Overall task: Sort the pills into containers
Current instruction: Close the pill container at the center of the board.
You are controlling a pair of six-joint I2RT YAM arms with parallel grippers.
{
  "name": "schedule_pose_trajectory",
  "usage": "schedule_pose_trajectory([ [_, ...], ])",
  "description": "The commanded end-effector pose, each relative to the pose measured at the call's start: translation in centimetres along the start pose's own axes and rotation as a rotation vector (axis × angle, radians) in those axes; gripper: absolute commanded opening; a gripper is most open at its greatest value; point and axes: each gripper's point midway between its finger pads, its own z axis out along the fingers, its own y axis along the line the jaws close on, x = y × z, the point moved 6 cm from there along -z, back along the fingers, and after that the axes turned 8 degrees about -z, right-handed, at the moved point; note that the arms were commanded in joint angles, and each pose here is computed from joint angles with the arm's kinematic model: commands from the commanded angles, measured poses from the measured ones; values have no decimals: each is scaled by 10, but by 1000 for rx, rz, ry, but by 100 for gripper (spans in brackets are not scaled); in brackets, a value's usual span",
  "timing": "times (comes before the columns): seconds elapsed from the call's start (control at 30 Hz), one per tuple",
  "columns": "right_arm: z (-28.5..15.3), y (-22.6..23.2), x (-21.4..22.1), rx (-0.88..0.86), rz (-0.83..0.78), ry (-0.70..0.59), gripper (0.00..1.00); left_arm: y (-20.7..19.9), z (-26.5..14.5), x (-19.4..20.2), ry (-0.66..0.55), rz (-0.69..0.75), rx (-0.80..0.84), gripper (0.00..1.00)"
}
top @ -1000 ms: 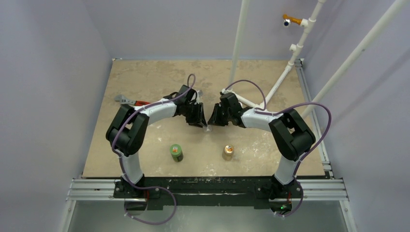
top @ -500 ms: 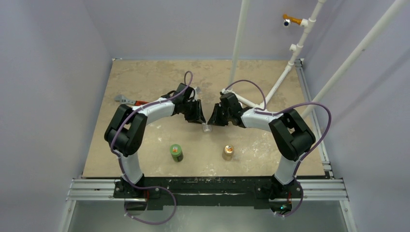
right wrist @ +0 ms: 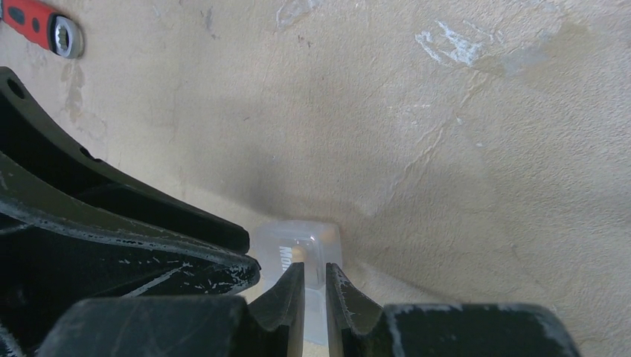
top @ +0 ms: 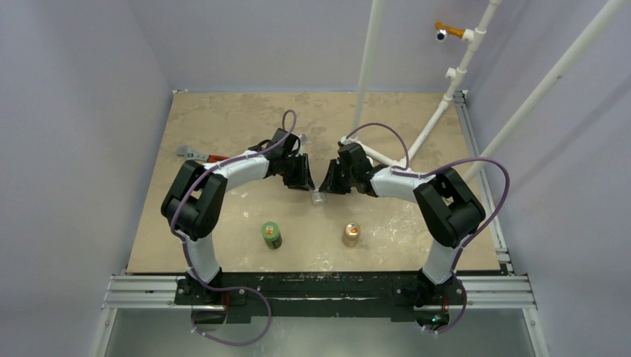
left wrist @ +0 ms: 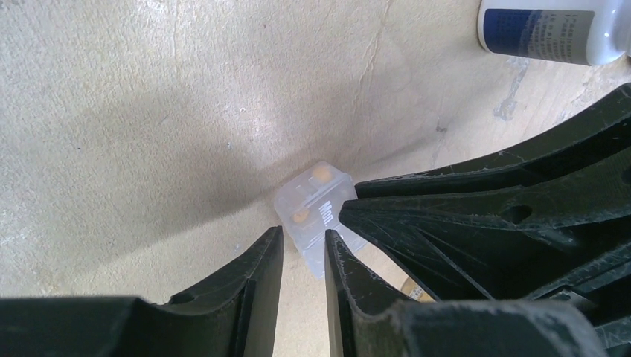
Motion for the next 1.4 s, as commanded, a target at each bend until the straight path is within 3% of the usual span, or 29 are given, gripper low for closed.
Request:
schedule_pose_trajectory([
  [0.0, 8, -17, 22, 89, -10, 77, 11, 4, 4, -3, -8, -2, -9, 25],
  [1.0, 13, -19, 29, 86, -14, 103, 11, 24, 27, 22, 46, 15, -137, 7],
  [1.2, 8, -14, 22, 77, -18, 86, 12, 12, 12, 11, 4, 22, -106, 10],
  [1.37, -2, -3, 7, 60, -20, 54, 21, -7, -10, -8, -54, 51, -56, 15],
])
